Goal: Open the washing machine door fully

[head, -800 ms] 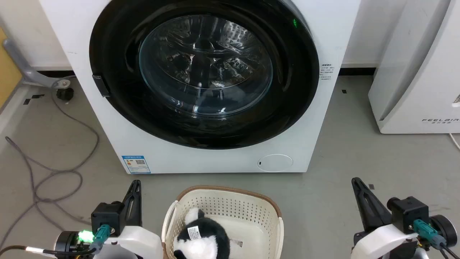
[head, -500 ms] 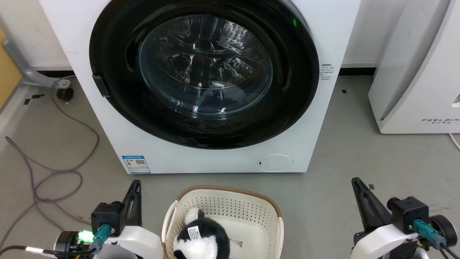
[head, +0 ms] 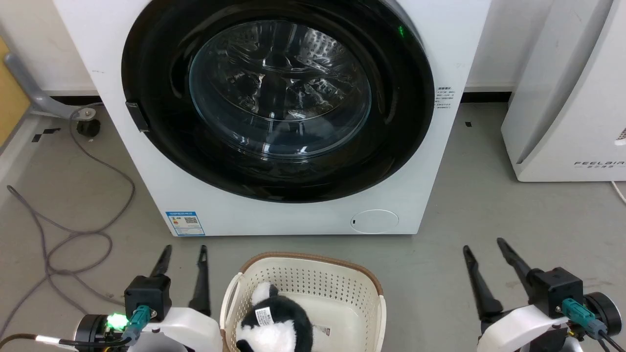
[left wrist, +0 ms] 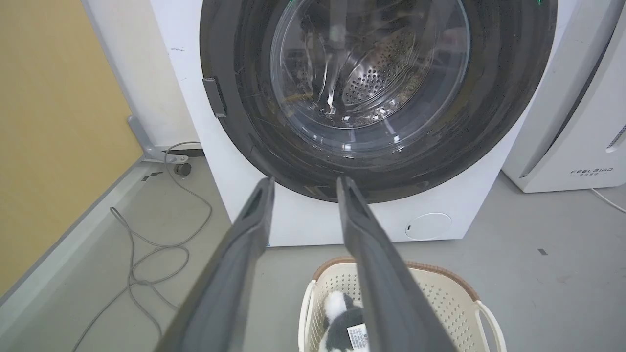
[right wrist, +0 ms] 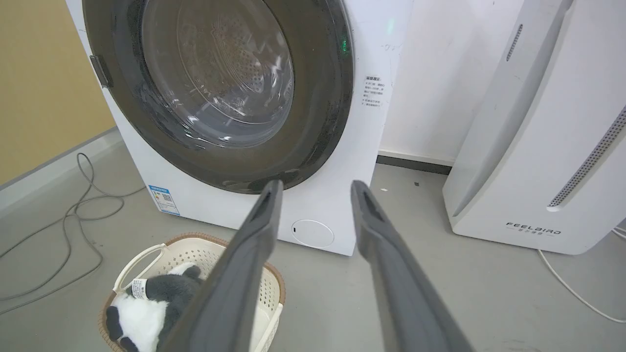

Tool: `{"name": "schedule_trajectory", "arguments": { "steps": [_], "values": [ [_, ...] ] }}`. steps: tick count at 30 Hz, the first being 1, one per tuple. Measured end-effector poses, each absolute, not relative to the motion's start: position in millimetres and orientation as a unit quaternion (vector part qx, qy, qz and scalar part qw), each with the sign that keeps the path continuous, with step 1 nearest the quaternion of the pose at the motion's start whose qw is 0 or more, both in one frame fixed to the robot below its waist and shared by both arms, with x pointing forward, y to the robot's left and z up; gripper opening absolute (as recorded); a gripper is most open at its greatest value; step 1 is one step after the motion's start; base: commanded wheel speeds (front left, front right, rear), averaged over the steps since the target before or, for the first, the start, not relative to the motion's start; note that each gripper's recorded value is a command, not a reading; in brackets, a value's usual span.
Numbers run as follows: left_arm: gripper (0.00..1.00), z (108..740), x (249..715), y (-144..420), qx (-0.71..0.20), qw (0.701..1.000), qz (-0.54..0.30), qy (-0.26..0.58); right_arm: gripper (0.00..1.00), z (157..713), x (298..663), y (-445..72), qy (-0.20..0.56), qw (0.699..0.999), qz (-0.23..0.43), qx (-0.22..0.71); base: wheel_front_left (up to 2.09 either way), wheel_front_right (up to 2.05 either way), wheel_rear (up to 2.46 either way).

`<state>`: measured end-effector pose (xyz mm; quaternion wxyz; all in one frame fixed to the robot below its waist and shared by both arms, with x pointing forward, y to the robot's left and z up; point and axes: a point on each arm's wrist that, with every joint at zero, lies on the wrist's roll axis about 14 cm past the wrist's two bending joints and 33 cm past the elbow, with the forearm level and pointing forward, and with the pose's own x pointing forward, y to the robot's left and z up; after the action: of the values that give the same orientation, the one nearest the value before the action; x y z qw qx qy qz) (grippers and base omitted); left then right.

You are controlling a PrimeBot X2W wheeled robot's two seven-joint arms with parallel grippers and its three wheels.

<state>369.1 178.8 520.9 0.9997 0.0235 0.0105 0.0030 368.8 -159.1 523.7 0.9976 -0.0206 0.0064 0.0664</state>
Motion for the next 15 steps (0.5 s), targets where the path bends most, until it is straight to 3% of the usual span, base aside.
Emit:
{"name": "schedule_trajectory", "arguments": {
  "steps": [6,7,8,15],
  "values": [
    [1.00,519.6,369.1,175.3,0.021,1.000,-0.002,0.010,1.00,521.5,368.4,-159.1,0.009,0.998,0.066,-0.015,0.00,0.00,0.00],
    [1.00,519.1,369.1,174.6,0.019,1.000,-0.003,0.010,0.37,520.7,368.3,-159.1,0.011,0.998,0.066,-0.015,0.00,0.00,0.00],
    [1.00,518.4,369.1,174.1,0.019,1.000,-0.004,0.011,0.00,520.3,368.2,-159.0,0.011,0.998,0.066,-0.013,0.00,0.00,0.00],
    [1.00,515.5,369.0,169.8,0.010,1.000,-0.013,0.011,0.00,516.9,367.6,-158.2,0.013,0.998,0.067,0.001,0.00,0.00,0.00]
  ]
}}
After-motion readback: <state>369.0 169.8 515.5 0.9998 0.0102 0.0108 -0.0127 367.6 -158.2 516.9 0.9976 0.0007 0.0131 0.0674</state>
